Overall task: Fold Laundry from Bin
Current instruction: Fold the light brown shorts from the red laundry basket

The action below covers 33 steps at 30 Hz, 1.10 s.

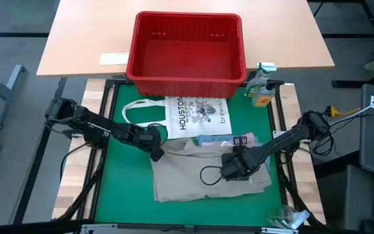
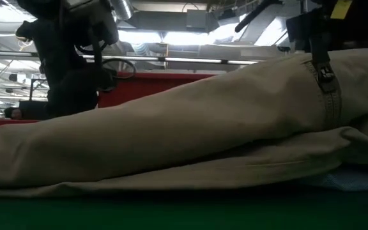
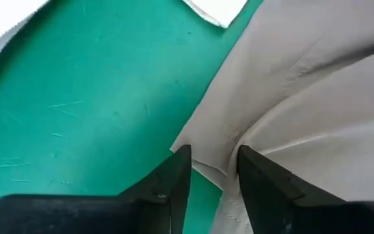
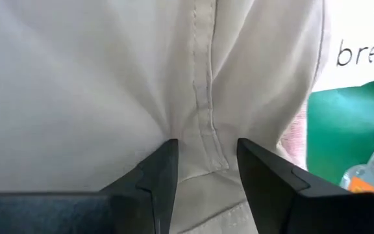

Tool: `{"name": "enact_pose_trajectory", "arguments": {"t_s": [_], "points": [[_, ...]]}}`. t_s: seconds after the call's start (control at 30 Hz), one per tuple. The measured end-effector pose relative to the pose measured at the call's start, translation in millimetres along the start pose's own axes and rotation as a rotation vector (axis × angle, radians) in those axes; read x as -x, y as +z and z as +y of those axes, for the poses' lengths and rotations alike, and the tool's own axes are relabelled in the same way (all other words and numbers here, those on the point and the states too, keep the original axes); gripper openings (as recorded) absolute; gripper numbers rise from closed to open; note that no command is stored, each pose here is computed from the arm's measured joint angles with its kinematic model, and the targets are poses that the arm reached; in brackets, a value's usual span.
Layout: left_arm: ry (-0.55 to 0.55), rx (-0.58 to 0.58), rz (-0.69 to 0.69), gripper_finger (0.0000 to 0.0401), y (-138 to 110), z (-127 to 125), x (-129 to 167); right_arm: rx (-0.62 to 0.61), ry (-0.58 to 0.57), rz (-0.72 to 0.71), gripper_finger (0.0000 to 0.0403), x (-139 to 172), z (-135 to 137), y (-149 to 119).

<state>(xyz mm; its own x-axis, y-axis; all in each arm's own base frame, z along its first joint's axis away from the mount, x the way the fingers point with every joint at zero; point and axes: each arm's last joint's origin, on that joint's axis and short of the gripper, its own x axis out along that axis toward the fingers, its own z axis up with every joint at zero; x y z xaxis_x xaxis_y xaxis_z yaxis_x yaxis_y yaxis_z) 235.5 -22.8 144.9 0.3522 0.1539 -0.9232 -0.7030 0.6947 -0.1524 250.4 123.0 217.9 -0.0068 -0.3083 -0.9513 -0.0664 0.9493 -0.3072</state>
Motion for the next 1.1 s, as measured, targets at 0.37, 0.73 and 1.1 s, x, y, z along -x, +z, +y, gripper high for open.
{"name": "enact_pose_trajectory", "arguments": {"t_s": [0.37, 0.73, 1.1], "points": [[-0.092, -0.065, -0.124, 0.0124, 14.6, -3.7, 35.9, 0.012, -0.096, 0.015, 0.0160, 24.3, -10.6, -1.1], [-0.371, 0.058, 0.072, 0.0124, -5.8, -19.1, 65.9, 0.191, -0.113, -0.090, 0.0160, 36.1, -17.1, 12.7], [-0.325, 0.162, 0.278, 0.0124, -43.6, -42.1, 52.1, 0.298, -0.082, -0.183, 0.0160, 34.0, -24.1, 28.2]]}}
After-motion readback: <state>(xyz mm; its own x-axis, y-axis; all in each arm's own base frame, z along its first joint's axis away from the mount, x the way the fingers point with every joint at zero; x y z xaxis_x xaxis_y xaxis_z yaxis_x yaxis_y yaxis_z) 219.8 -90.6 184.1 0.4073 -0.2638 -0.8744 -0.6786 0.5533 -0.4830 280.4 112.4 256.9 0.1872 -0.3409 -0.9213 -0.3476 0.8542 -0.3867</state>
